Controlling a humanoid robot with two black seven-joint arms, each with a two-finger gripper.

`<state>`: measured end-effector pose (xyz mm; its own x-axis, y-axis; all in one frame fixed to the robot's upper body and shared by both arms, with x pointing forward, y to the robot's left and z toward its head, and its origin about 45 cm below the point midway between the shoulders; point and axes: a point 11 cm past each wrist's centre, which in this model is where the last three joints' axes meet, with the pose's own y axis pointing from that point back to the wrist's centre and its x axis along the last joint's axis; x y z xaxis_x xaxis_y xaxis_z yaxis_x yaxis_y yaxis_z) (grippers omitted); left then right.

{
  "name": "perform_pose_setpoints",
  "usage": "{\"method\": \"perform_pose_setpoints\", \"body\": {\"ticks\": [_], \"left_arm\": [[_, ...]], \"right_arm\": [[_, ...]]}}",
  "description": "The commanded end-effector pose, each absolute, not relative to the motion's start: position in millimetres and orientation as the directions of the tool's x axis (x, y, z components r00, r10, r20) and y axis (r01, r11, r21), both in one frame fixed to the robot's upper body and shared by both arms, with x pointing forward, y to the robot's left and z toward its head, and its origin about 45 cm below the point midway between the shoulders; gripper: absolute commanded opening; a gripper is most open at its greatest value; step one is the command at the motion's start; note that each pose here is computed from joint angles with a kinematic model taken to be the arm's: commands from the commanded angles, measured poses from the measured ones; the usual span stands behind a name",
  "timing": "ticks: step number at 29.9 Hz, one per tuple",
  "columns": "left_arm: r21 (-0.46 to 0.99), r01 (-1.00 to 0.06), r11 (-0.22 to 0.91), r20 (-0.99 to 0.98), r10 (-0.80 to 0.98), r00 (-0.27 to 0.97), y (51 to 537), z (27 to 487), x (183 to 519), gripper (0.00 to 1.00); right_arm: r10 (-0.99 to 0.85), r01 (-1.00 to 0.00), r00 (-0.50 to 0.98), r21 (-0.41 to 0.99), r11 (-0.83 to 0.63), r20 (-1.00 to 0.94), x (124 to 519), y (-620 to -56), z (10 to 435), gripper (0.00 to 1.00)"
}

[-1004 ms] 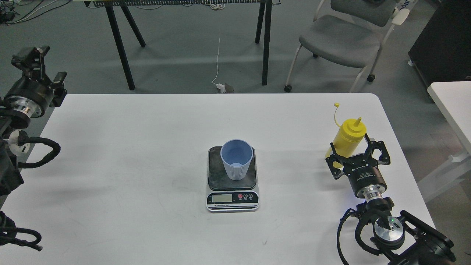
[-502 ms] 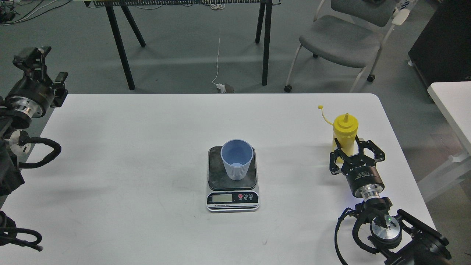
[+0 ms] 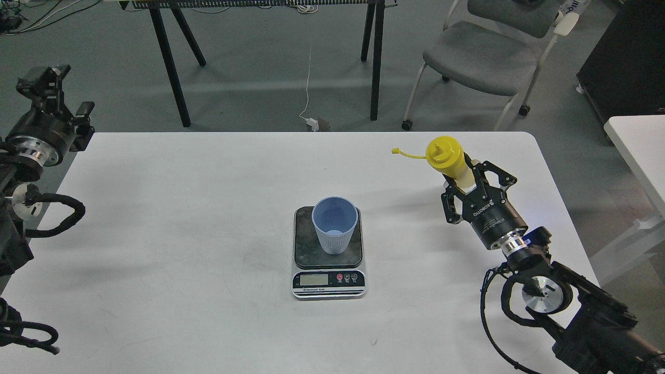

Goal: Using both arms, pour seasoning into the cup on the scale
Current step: 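Lift the yellow bottle and carry it above the blue cup, then tilt the yellow bottle nozzle-down over the cup with the right gripper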

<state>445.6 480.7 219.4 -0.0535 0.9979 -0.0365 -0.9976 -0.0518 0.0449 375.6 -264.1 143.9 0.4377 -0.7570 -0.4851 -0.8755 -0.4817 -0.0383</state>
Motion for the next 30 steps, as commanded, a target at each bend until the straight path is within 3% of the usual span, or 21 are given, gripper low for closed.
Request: {"method": "perform_pose_setpoints", "body": {"ticks": [1,9,16,22,30], "left_arm": [[0.037,-0.998,-0.052,-0.043,0.998,-0.054,479.7,221.5,447.1,0.84],[0.032,-0.998,-0.054,-0.053,0.997,-0.056,478.5,222.0,448.0,0.85],[0.030,-0.998,-0.054,-0.060,0.997,-0.056,477.3,221.6,448.4,0.85],[0.026,-0.998,-0.055,-0.060,0.997,-0.057,477.8,223.5,449.1,0.85],[0.025,-0.998,-0.052,-0.064,0.996,-0.053,475.3,223.1,450.1,0.85]], "right_arm": [[-0.766,-0.801,0.584,-0.038,-0.597,-0.270,401.7,-257.8,185.9,0.39],[-0.585,-0.609,0.788,0.099,-0.787,0.192,441.6,-214.8,263.6,0.38],[-0.286,-0.521,0.773,0.308,-0.796,0.566,452.7,-163.2,282.6,0.37],[-0.022,-0.451,0.709,0.429,-0.783,0.705,450.7,-132.2,287.5,0.37],[0.167,-0.390,0.637,0.501,-0.772,0.753,442.7,-103.6,282.5,0.38]]}}
